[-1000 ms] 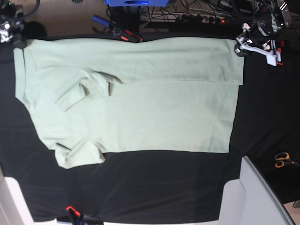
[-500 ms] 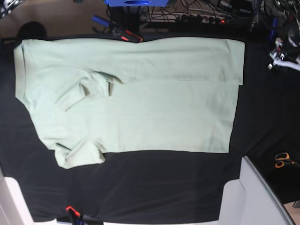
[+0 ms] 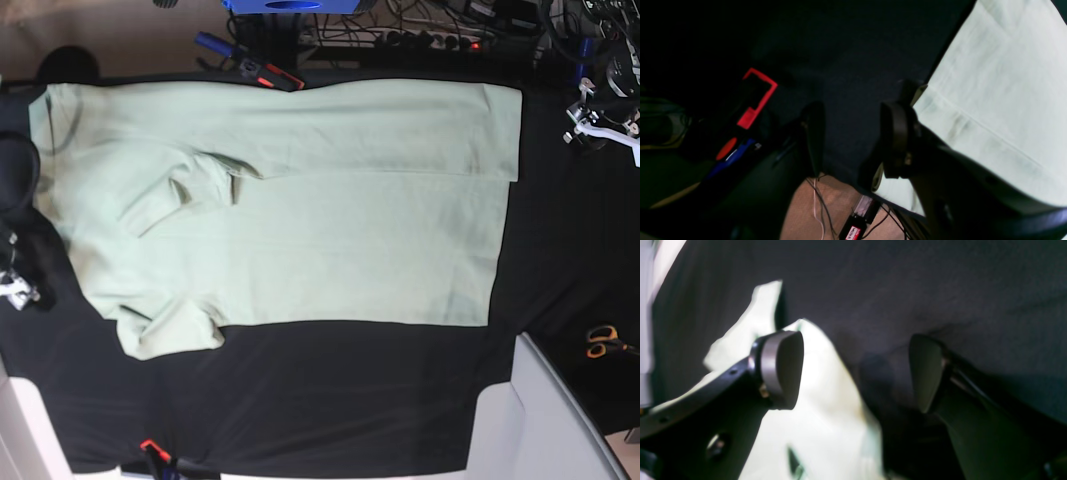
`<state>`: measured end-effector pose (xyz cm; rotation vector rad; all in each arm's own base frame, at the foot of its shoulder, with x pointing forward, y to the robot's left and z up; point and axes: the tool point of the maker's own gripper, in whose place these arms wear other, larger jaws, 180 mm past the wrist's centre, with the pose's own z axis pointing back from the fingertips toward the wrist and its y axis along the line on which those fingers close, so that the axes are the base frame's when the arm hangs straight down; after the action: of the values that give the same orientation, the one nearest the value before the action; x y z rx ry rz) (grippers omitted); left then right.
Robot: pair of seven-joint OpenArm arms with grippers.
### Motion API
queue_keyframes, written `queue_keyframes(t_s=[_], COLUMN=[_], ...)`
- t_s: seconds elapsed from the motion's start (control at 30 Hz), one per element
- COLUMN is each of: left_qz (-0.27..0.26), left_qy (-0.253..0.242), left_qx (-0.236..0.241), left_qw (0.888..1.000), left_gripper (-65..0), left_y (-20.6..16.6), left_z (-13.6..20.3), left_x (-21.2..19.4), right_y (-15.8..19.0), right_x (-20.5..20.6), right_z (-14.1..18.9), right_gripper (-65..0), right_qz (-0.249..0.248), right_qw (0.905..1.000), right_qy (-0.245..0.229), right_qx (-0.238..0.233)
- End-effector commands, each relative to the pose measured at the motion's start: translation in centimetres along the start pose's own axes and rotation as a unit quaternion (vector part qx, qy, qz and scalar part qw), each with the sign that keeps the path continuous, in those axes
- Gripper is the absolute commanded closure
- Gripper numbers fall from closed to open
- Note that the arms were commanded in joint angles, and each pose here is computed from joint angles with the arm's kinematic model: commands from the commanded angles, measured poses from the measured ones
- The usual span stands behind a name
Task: Fold the T-shirt properly
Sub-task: 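Open both grippers and release the shoulder corners, then move both grippers to the shirt's hem-side edge and grasp it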
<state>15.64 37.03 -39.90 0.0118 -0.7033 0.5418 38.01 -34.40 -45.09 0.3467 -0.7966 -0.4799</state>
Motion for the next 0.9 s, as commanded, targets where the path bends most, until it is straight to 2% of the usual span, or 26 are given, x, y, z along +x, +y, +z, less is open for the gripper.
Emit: queue_keyframes(t_s=[0.0, 0.23, 0.4, 0.6, 0.87], left_qz=[-0.008, -0.007, -0.007, -0.004, -0.003], left_qy=[-0.021, -0.019, -0.027, -0.031, -0.033], left_qx=[-0.002, -0.001, -0.007, -0.011, -0.009], left_qw=[1.000, 1.000, 1.000, 0.999, 0.999], left_gripper=[-26.2, -26.2, -26.2, -26.2, -26.2], left_y=[0.0, 0.1, -0.5, -0.9, -0.7], left_z=[0.3, 0.3, 0.1, -0.1, -0.1], left_x=[1.5, 1.4, 2.1, 2.3, 2.4], right_y=[0.3, -0.9, 0.6, 3.0, 4.3], right_x=[2.4, 1.2, 0.0, 0.6, 0.7], right_z=[0.1, 0.1, -0.9, -2.1, -2.6], right_gripper=[-46.9, -46.0, -46.1, -46.1, -46.1], right_qz=[0.010, -0.005, 0.008, 0.027, 0.041], right_qw=[0.9995, 0.9994, 0.9999, 0.9992, 0.9986], right_qy=[-0.029, -0.032, -0.015, -0.023, -0.018], right_qx=[0.002, -0.013, -0.001, 0.017, 0.027])
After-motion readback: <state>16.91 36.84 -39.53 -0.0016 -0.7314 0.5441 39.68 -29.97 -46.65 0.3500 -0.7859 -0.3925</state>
